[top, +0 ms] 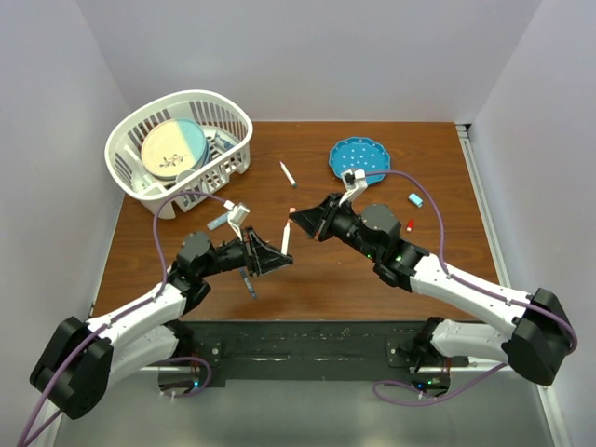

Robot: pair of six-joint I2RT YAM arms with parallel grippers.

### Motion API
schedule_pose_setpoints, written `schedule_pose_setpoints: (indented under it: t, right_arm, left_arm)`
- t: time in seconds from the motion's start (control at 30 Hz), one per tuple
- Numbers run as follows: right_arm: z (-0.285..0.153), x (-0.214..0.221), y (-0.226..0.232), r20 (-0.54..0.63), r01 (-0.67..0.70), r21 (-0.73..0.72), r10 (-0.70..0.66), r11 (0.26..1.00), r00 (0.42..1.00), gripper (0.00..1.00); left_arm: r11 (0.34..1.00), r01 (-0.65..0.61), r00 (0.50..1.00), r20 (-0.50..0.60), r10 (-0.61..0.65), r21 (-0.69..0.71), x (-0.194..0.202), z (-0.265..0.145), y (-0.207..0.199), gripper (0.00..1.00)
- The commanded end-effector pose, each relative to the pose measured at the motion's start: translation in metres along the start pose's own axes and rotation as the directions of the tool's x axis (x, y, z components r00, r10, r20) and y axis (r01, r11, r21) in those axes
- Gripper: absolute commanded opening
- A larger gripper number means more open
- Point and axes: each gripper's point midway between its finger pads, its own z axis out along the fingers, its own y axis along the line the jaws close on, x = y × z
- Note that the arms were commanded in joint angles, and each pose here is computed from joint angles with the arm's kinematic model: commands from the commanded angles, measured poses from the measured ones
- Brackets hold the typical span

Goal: Insert the pens into the pen caps

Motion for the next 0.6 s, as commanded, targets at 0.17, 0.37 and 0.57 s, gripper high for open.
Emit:
schedule_pose_setpoints:
  t: [0.17,0.37,0.57]
  right_arm:
    - [0.001,-0.032,0.022,0.092,0.016,-0.038,-0.013,0.999,0.996,0.0]
    - [0.002,-0.041,0.024,0.108,0.041,-0.025,-0.038,0.999,0.993,0.0]
    - [0.005,-0.035,0.028,0.084,0.022,-0.05,-0.018,0.998,0.996,0.0]
  left_arm:
    - [0.998,-0.037,0.999,0.034,0.036,0.045,-0.011,0.001,-0.012,0.0]
    - [0.999,-0.031,0.999,0.029,0.03,0.045,-0.008,-0.001,-0.012,0.0]
    - [0.999,-0.039,0.999,0.032,0.037,0.037,-0.01,0.0,-0.011,0.0]
